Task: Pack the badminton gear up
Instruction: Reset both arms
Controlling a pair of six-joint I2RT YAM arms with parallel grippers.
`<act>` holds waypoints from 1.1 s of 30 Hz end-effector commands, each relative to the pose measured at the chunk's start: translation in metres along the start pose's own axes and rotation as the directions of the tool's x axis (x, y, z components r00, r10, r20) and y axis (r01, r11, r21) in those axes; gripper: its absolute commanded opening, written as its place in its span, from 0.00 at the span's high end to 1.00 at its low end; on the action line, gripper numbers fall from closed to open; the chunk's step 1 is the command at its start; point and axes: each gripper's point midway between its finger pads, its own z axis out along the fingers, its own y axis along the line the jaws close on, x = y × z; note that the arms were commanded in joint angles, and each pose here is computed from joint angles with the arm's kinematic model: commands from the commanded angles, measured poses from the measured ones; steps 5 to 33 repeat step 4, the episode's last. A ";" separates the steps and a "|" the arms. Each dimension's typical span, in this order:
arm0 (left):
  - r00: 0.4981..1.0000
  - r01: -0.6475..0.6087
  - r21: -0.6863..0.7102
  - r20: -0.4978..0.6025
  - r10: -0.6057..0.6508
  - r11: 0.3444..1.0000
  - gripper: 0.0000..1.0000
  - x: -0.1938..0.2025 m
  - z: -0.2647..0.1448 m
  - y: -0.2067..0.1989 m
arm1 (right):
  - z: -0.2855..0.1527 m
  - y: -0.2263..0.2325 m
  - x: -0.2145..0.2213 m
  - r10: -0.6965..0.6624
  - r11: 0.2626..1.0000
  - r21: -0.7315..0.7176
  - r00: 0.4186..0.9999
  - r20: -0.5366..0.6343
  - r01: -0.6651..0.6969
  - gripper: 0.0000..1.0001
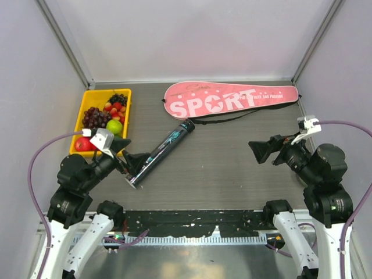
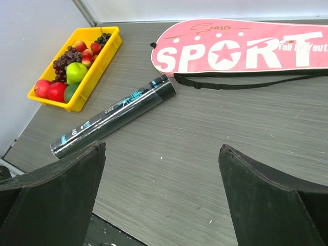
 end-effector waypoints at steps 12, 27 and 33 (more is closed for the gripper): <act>1.000 -0.019 -0.028 -0.003 0.019 0.999 0.01 0.002 -0.003 0.005 | -0.006 0.011 -0.014 -0.009 0.999 -0.039 0.998 0.063 0.011 0.05; 1.000 -0.019 -0.028 -0.003 0.019 0.999 0.01 0.002 -0.003 0.005 | -0.006 0.011 -0.014 -0.009 0.999 -0.039 0.998 0.063 0.011 0.05; 1.000 -0.019 -0.028 -0.003 0.019 0.999 0.01 0.002 -0.003 0.005 | -0.006 0.011 -0.014 -0.009 0.999 -0.039 0.998 0.063 0.011 0.05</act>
